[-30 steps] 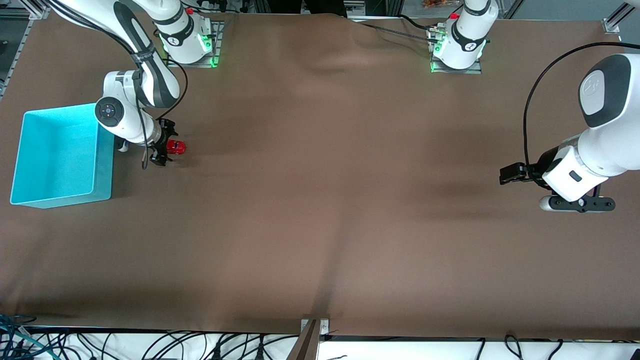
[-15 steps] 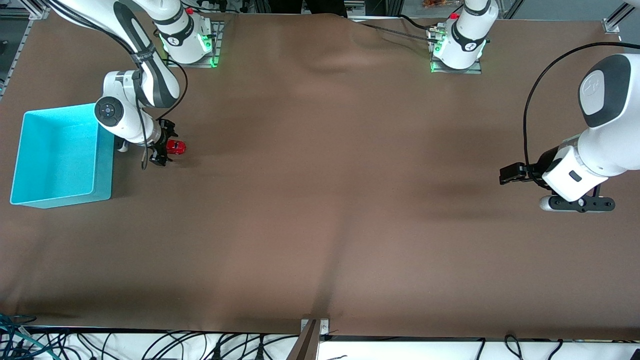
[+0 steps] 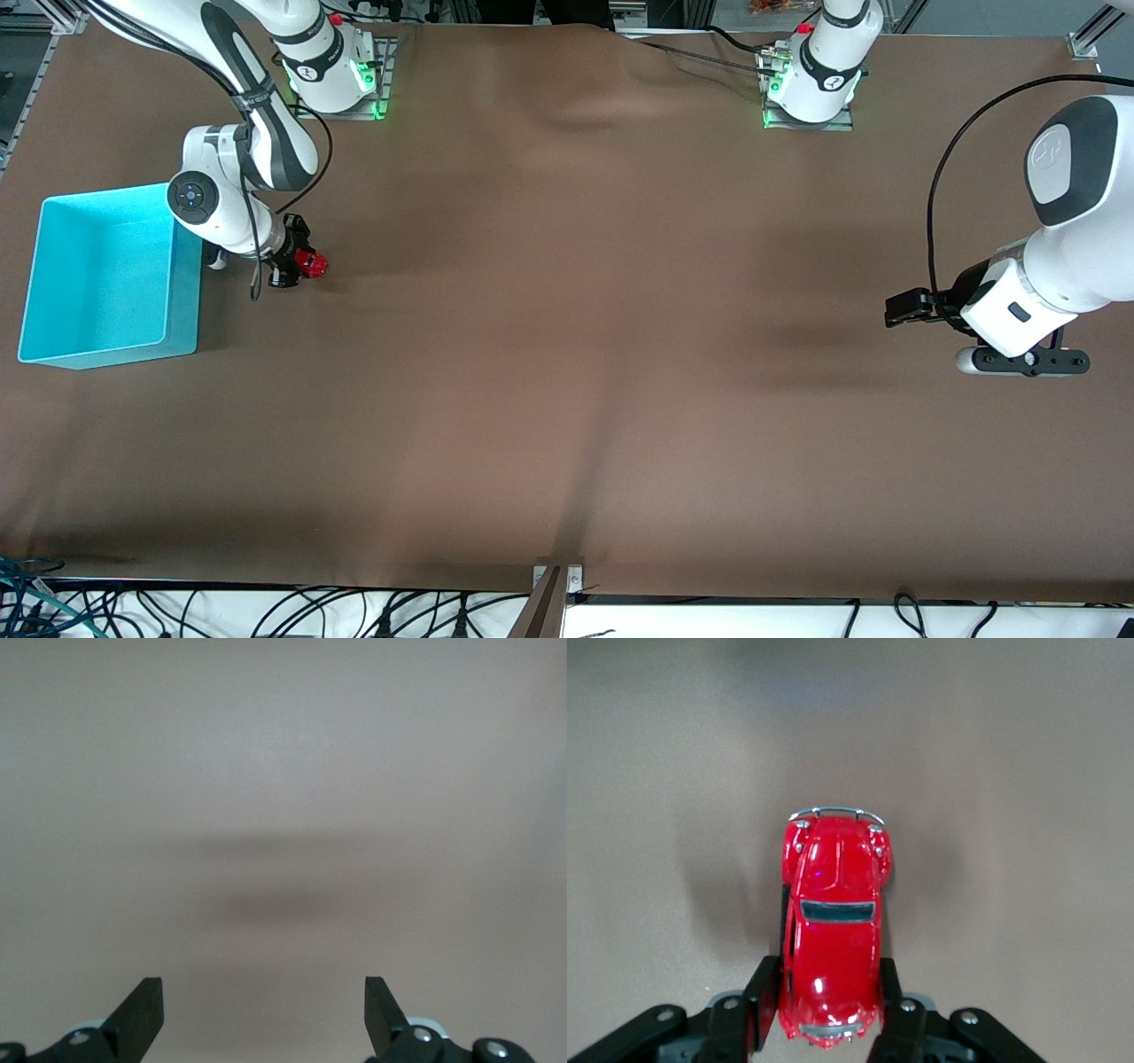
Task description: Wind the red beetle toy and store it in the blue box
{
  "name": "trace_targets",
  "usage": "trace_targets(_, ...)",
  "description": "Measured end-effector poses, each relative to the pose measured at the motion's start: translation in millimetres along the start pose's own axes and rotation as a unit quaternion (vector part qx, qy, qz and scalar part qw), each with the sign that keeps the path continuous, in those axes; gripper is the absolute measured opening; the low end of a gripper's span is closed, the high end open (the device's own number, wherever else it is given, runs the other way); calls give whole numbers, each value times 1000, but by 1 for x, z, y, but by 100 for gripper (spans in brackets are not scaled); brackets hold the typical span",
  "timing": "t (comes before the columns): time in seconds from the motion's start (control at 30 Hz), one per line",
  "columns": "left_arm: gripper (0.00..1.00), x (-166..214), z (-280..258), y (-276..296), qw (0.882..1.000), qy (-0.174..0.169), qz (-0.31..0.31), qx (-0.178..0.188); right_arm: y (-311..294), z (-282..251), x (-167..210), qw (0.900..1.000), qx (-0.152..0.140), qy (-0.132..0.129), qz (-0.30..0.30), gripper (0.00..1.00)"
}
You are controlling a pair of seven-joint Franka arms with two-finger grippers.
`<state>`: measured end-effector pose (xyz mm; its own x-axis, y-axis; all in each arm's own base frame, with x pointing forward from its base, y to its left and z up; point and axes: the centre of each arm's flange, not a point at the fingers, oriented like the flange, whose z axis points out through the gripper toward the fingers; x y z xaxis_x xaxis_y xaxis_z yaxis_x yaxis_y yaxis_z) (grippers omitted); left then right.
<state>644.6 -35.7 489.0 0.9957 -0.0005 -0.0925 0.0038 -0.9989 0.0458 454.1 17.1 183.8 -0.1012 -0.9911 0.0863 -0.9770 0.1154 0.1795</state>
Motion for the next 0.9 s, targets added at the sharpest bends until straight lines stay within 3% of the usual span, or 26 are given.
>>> trace_targets(0.47,100,0,0,0,1000,0,0,0,-13,-44,8,999,-43,28,-13,49)
trace_targets(0.67,100,0,0,0,1000,0,0,0,-20,-73,22,995,-73,31,-63,49)
trace_targets(0.9,100,0,0,0,1000,0,0,0,-22,-101,55,983,-114,17,-145,49)
